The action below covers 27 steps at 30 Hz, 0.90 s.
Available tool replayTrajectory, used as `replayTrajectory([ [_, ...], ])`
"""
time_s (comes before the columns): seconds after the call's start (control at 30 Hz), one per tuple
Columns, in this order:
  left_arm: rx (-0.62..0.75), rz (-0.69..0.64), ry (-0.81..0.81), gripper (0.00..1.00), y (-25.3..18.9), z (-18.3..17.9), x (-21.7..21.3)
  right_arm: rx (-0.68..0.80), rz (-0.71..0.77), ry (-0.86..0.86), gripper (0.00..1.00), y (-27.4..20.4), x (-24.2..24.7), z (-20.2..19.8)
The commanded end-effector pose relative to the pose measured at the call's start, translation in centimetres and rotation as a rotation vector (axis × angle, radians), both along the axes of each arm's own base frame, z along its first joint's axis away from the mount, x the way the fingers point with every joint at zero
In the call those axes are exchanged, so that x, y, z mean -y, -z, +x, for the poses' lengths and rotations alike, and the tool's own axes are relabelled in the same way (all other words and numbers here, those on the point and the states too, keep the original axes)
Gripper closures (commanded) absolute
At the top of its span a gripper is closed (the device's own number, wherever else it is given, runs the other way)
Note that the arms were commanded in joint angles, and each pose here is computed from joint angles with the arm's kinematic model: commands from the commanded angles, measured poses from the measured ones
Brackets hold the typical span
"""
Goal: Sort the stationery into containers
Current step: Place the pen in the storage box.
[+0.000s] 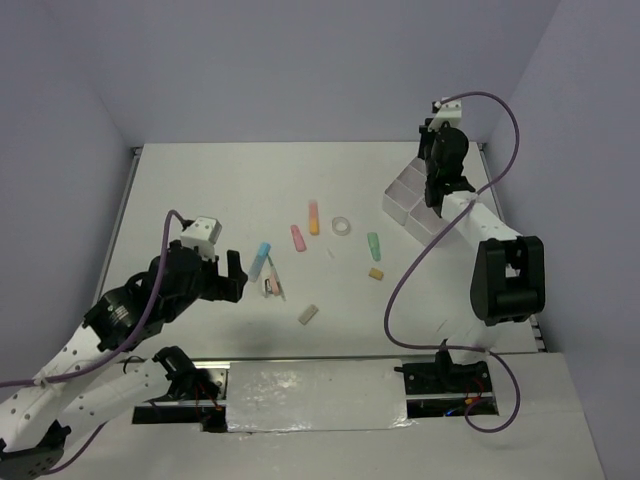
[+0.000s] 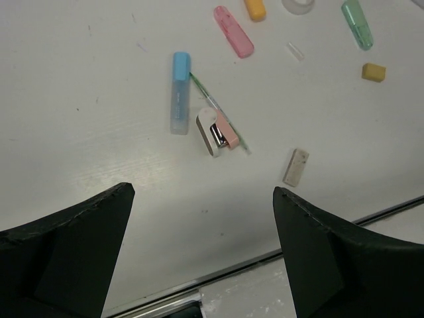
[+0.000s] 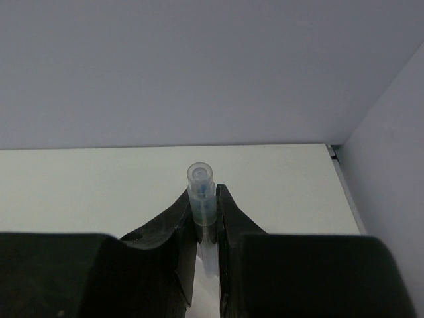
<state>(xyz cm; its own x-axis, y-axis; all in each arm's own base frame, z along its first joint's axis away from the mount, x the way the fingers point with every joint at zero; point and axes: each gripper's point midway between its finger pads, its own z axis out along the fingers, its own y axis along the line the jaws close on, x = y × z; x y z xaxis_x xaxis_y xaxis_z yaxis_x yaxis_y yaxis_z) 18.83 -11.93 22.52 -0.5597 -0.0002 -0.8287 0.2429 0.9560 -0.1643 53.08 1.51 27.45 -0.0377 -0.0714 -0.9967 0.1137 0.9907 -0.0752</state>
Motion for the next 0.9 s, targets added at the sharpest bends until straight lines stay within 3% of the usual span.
replayTrajectory([
  [0.0,0.106,-0.042,0.006,0.01,-2.6,0.4,-0.2,0.123,-0.025,-0.028,1.0,-4.7,0.5,1.3],
  [0.4,0.12,-0.071,0.018,0.0,-2.7,0.0,-0.2,0.063,-0.026,-0.003,0.95,1.0,2.6,2.6],
  [0.63,0.124,-0.079,0.022,0.01,-2.9,-0.1,-0.1,0.027,-0.015,0.028,0.86,3.2,3.6,3.0],
  [0.73,0.126,-0.079,0.029,0.01,-2.9,-0.1,-0.1,0.026,-0.004,0.017,0.63,3.9,3.5,2.8],
  [0.77,0.125,-0.081,0.029,0.01,-2.9,-0.1,-0.1,0.023,-0.001,0.016,0.45,4.0,3.4,2.6],
  [0.87,0.125,-0.077,0.026,0.01,-2.9,-0.1,-0.1,0.032,0.011,0.013,0.37,3.6,3.4,2.3],
])
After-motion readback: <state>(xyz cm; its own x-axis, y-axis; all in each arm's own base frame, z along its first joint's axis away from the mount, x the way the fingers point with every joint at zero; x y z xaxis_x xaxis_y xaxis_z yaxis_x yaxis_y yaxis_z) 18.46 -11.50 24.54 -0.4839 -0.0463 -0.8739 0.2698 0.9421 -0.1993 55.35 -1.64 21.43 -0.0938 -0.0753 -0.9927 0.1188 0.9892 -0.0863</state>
